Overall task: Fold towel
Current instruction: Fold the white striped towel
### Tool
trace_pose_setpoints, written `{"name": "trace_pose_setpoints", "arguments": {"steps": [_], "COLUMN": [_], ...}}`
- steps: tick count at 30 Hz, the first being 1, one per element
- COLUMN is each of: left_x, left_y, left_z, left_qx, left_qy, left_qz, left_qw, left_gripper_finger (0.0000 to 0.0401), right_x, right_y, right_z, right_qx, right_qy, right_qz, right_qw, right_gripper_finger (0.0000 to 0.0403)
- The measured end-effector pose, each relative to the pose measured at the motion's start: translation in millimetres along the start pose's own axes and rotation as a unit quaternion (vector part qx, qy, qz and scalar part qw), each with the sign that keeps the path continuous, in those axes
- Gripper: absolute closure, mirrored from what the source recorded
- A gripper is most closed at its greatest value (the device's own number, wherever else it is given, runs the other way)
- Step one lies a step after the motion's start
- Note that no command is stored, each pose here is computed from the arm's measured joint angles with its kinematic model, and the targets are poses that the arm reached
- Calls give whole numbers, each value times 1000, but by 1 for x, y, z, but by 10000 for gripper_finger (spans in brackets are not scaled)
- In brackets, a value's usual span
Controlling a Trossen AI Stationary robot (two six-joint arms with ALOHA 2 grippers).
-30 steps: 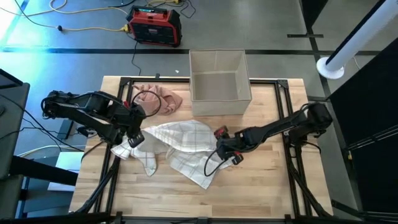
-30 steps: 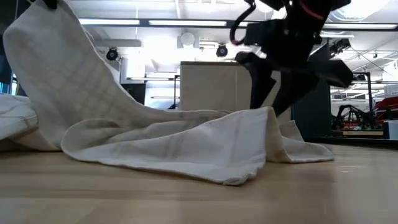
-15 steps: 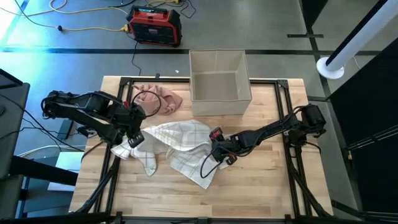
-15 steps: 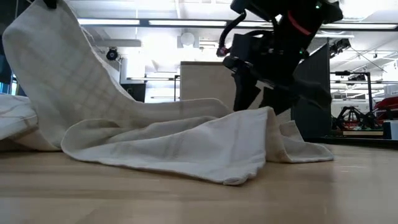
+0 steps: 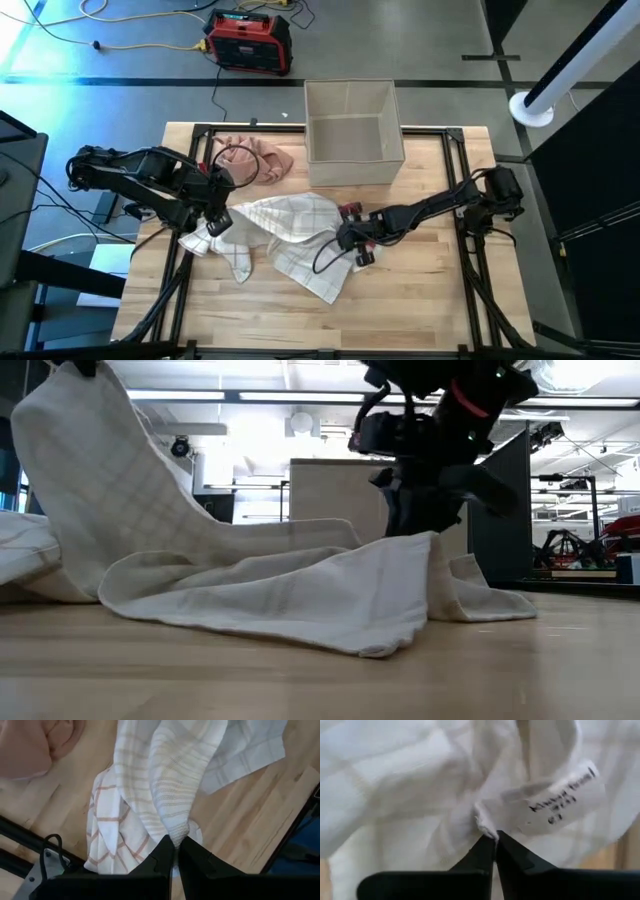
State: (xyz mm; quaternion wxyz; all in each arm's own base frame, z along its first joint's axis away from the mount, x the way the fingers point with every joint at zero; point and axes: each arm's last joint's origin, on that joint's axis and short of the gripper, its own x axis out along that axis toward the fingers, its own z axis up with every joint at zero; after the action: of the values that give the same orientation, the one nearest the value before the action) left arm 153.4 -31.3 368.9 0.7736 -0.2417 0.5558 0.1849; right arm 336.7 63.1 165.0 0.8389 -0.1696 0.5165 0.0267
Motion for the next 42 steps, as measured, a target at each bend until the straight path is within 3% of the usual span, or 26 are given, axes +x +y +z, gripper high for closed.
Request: {"name": "trace_pose_setpoints", "arguments": {"steps": [3, 6, 12, 17, 22, 29, 32, 35, 42], "left_x": [0, -1, -12, -44, -88, -141, -157, -168, -181], "left_y": [-4, -11, -26, -29, -25, -23, -20, -14, -1], "left_z": [4, 9, 19, 29, 44, 67, 70, 71, 74], "left_qx": [-4, -3, 45, 80, 97, 122, 135, 128, 107], "left_qy": [-19, -46, -107, -200, -375, -595, -643, -667, -682], "left_qz": [-20, -60, -139, -166, -123, -62, -44, -21, 11], "left_qw": [1000, 997, 983, 962, 914, 792, 752, 734, 723], "left_gripper_finger": [394, 394, 394, 394, 394, 394, 394, 394, 394], "right_x": [-24, -70, -194, -294, -375, -444, -462, -477, -493], "right_y": [-6, -15, -34, -45, -61, -87, -94, -100, -106], "right_z": [-2, -5, -11, -15, -15, -21, -27, -34, -45], "right_qx": [47, 98, 180, 228, 239, 248, 248, 252, 259], "right_qy": [-4, -28, -136, -244, -343, -396, -402, -412, -431], "right_qz": [3, 7, -3, -61, -147, -272, -303, -319, -319], "right_qw": [999, 995, 974, 941, 896, 841, 827, 815, 803], "right_gripper_finger": [402, 402, 403, 403, 403, 403, 403, 403, 403]}}
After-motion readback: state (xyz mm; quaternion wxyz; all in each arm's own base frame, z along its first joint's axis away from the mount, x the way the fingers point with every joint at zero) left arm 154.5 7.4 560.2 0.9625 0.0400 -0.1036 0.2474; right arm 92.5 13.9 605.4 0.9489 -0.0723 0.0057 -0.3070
